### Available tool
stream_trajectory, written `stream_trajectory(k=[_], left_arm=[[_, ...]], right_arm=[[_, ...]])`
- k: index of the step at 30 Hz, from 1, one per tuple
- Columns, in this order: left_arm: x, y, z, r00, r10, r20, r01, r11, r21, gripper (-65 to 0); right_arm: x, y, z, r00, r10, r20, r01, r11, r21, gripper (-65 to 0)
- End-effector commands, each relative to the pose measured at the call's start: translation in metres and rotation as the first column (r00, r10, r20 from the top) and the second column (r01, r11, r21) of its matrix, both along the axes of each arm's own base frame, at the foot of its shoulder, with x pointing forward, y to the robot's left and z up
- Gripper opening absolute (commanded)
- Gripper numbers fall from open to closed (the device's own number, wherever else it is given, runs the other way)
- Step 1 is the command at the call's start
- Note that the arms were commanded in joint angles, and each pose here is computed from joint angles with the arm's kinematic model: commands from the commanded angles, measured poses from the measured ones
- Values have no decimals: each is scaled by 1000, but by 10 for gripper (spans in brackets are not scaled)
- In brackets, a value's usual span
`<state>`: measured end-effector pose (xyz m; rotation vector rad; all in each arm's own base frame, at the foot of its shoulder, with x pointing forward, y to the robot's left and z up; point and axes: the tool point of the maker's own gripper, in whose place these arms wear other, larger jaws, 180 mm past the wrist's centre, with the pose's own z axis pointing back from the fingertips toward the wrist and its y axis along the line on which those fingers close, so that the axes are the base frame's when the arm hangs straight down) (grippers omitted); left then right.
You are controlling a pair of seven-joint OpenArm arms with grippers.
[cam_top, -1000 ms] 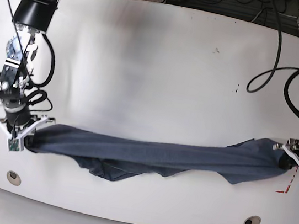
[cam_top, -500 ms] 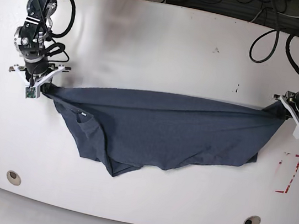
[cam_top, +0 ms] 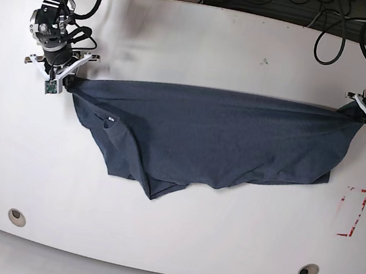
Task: Fold the T-shirt properly
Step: 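Lay the stretched shirt flat on the table between both grippers, then release the shirt corner with the right gripper and move it inward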
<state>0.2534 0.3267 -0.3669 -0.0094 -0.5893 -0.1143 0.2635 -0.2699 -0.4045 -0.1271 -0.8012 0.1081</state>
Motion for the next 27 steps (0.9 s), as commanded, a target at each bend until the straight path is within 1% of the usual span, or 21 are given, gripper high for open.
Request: stream_trajectory(k=[1, 3, 7, 12, 16, 17, 19, 20, 21, 23, 24, 25, 26, 27], left_arm=[[5, 10, 17, 999, -29, 41, 26, 997, 70, -650], [2, 11, 16, 999, -35, 34, 32, 996, 84, -650], [-2, 8, 12, 999, -34, 26, 32, 997, 74, -650], [-4, 10, 11, 999, -16, 30, 14, 998, 69, -650], [-4, 10, 11, 999, -13, 31, 11, 998, 68, -650], [-4, 10, 11, 999, -13, 31, 11, 998, 68, -650], [-4, 10, 11, 999, -13, 31, 11, 998, 68, -650], [-4, 10, 11, 999, -14, 31, 12, 998, 68, -650], [-4, 10, 11, 999, -14, 31, 12, 998, 68, -650], [-4, 10, 11, 999, -13, 29, 11, 998, 67, -650], [-4, 10, 10, 1000, -14, 27, 12, 998, 66, -650], [-4, 10, 10, 1000, -14, 27, 12, 998, 66, -650], [-4, 9, 10, 1000, -15, 27, 13, 998, 66, -650], [-4, 9, 10, 1000, -15, 27, 13, 998, 66, -650]], right_arm=[[4, -4, 10, 999, -3, 39, 4, 1000, -15, -650], [3, -1, 8, 999, -2, 35, 3, 1000, -8, -650], [1, 4, 3, 1000, -11, 28, 10, 1000, 11, -650], [-5, 2, -9, 1000, -22, -5, 22, 1000, 20, -650], [-4, 2, -11, 1000, -22, -8, 22, 1000, 22, -648], [-4, 3, -10, 1000, -20, -8, 20, 1000, 23, -639], [-6, 5, -12, 1000, -20, -15, 20, 1000, 24, -599], [-6, 12, -14, 1000, -14, -20, 14, 999, 37, -531], [-5, 14, -12, 1000, -11, -16, 12, 999, 39, -491], [-2, 21, -6, 1000, -2, 3, 2, 999, 45, -380], [-2, 23, -4, 1000, 1, 9, -2, 999, 46, -339], [0, 27, 1, 1000, 5, 26, -6, 999, 49, -279], [1, 31, 6, 999, 9, 42, -11, 999, 51, -230], [2, 33, 9, 999, 11, 52, -13, 998, 54, -198]])
